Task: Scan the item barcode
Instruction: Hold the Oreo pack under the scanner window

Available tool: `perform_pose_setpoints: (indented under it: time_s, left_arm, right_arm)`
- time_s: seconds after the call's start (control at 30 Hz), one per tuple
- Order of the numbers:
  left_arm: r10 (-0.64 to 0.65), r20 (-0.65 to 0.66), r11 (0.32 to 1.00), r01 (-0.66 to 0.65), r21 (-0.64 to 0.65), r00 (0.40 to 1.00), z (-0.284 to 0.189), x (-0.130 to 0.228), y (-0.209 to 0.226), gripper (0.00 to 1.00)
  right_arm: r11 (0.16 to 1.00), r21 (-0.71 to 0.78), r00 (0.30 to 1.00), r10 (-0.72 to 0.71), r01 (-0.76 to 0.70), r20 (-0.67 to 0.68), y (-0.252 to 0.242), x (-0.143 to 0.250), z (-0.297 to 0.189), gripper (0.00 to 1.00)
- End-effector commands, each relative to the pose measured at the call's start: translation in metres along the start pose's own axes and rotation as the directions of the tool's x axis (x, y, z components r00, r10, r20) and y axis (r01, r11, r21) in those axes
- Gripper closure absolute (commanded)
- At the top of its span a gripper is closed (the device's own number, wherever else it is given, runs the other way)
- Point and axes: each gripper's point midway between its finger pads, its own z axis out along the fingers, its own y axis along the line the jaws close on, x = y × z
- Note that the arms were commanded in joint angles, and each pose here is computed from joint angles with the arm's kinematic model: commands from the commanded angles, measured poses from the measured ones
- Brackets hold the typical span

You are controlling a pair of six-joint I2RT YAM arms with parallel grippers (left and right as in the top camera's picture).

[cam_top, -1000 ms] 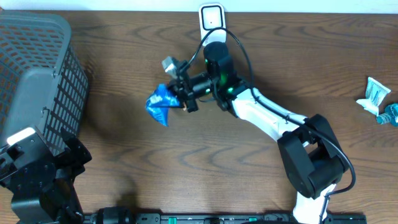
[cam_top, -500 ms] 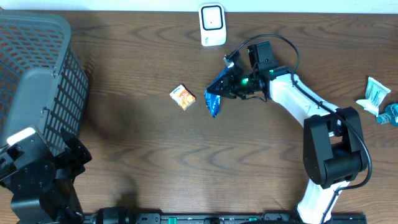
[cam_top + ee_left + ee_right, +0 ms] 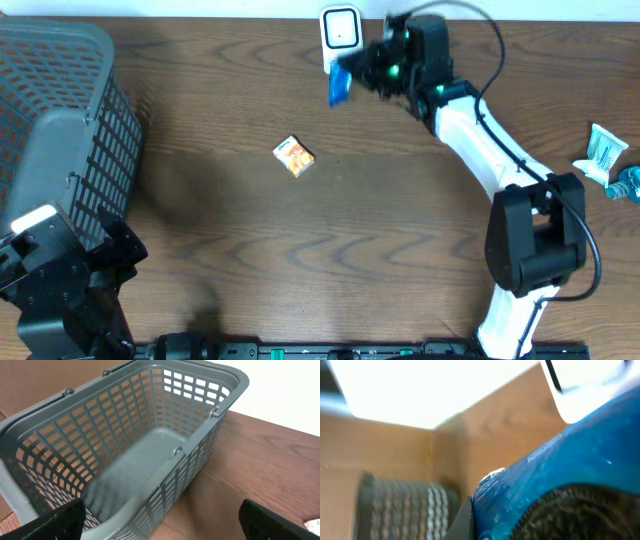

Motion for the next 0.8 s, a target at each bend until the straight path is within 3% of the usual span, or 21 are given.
perform_pose_setpoints:
  time_s: [0.0, 0.2, 0.4, 0.77]
  left_arm:
    - [-0.005, -0.003, 1.0, 0.005, -0.007, 1.0, 0.0, 0.001, 0.001, 0.02]
    - [-0.005, -0.003, 1.0, 0.005, -0.007, 1.0, 0.0, 0.001, 0.001, 0.02]
    - [-0.005, -0.003, 1.0, 0.005, -0.007, 1.0, 0.0, 0.001, 0.001, 0.02]
    - [-0.005, -0.003, 1.0, 0.005, -0.007, 1.0, 0.0, 0.001, 0.001, 0.02]
  right_arm:
    - [0.992, -0.01, 0.982, 0.13, -0.129, 0.14, 0.002, -0.038, 0.033, 0.98]
    - [0.952, -0.052, 0.925, 0.305, -0.301, 0.226, -0.008, -0.07, 0.101, 0.98]
    - [0.926, -0.055, 0.88, 0.372, -0.373, 0.294, -0.024, -0.079, 0.139, 0.98]
    - [0.903, -0.011, 0.862, 0.414, -0.429, 0.292, -0.051, -0.069, 0.15, 0.98]
